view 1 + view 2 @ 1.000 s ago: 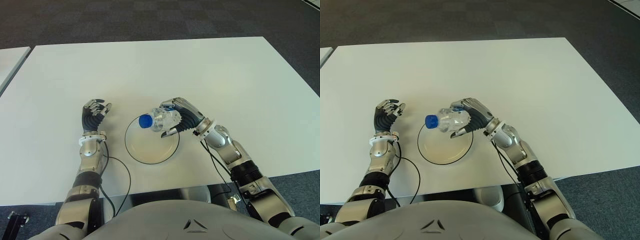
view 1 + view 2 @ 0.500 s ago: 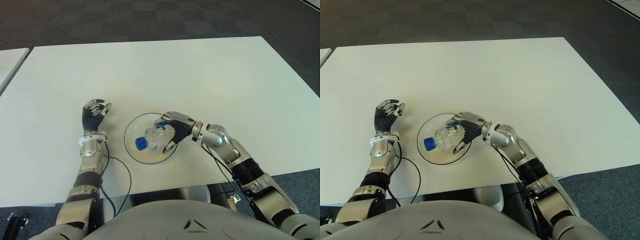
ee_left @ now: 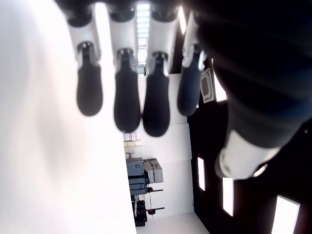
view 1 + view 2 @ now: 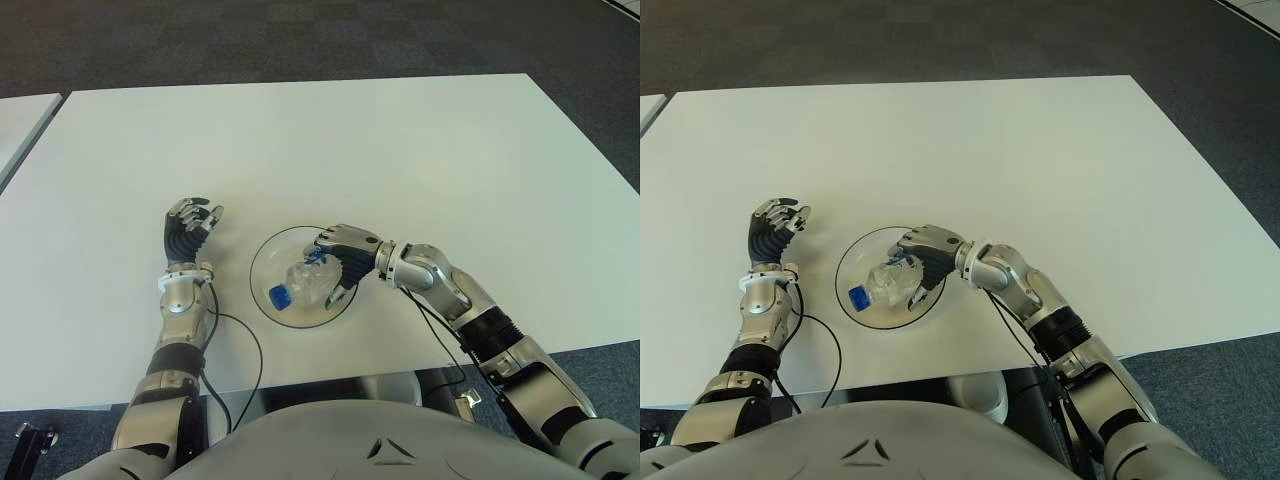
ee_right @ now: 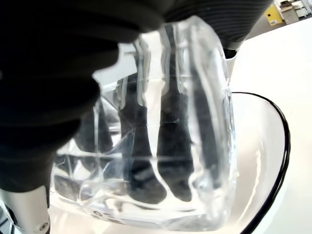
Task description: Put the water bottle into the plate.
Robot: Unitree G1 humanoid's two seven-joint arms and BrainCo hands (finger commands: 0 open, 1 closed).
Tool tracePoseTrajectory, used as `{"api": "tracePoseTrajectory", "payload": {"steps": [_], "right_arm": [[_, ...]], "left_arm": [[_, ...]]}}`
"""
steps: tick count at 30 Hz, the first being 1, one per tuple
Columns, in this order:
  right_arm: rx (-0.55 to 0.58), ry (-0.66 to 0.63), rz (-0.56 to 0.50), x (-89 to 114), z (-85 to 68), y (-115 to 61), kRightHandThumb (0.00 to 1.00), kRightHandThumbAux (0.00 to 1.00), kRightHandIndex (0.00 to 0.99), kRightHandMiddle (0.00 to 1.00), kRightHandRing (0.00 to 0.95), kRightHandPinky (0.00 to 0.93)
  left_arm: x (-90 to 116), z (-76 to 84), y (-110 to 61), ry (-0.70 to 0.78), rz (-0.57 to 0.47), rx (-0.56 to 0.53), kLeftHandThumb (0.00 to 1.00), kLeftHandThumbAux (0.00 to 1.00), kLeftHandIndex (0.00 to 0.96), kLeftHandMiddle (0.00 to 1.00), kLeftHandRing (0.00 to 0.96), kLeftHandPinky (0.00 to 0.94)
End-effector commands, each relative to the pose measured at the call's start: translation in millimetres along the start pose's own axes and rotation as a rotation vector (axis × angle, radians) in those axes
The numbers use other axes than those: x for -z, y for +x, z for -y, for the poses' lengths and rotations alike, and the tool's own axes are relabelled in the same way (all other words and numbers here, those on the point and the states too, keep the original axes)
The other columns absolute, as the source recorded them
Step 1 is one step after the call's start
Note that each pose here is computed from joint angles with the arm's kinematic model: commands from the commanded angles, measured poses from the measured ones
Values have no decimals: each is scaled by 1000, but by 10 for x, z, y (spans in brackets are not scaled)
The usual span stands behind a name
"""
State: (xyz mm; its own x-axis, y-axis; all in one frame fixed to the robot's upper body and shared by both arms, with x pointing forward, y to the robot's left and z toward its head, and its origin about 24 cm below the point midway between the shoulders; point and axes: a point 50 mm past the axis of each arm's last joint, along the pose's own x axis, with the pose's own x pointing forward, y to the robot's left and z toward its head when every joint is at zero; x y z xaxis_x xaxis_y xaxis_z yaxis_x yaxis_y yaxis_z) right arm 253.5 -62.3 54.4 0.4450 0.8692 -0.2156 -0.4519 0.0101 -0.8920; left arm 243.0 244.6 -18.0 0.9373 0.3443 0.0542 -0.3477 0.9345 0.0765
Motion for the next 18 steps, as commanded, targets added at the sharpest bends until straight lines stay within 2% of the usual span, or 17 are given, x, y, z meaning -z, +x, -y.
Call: {"api": "tracePoseTrajectory", "payload": {"steps": [1, 4, 6, 7, 9, 10, 13, 18], "right_arm": [[10, -21, 10, -10, 27, 38, 706, 719, 437, 832, 830, 805], [13, -2, 5, -24, -5, 52, 704, 719, 429, 687, 708, 701], [19, 10, 3, -35, -17, 51, 701, 720, 420, 535, 574, 595], [23, 15, 4, -39, -22, 46, 700, 720, 419, 503, 545, 572], [27, 22, 4, -42, -25, 41, 695, 722, 410, 364, 410, 466], [26, 22, 4, -45, -28, 40, 631, 700, 335, 320, 364, 417], [18, 9, 4, -51, -26, 38, 537, 663, 208, 199, 232, 291], [-12, -42, 10, -57, -12, 35, 498, 642, 89, 63, 82, 156]], "left_arm": [[27, 4, -28, -9, -22, 2, 706, 713, 433, 621, 595, 565], [26, 4, -31, -1, -21, 2, 706, 713, 433, 623, 598, 573], [25, 4, -30, 6, -20, 3, 706, 713, 433, 627, 603, 579], [24, 4, -30, 9, -19, 3, 706, 713, 433, 627, 604, 581], [23, 5, -29, 12, -16, 3, 706, 713, 433, 632, 610, 589], [21, 5, -28, 14, -14, 3, 706, 713, 433, 634, 612, 591], [20, 4, -23, 17, -13, 2, 706, 713, 433, 638, 615, 589], [25, -6, -17, 33, -15, 0, 707, 713, 434, 630, 603, 566]]}}
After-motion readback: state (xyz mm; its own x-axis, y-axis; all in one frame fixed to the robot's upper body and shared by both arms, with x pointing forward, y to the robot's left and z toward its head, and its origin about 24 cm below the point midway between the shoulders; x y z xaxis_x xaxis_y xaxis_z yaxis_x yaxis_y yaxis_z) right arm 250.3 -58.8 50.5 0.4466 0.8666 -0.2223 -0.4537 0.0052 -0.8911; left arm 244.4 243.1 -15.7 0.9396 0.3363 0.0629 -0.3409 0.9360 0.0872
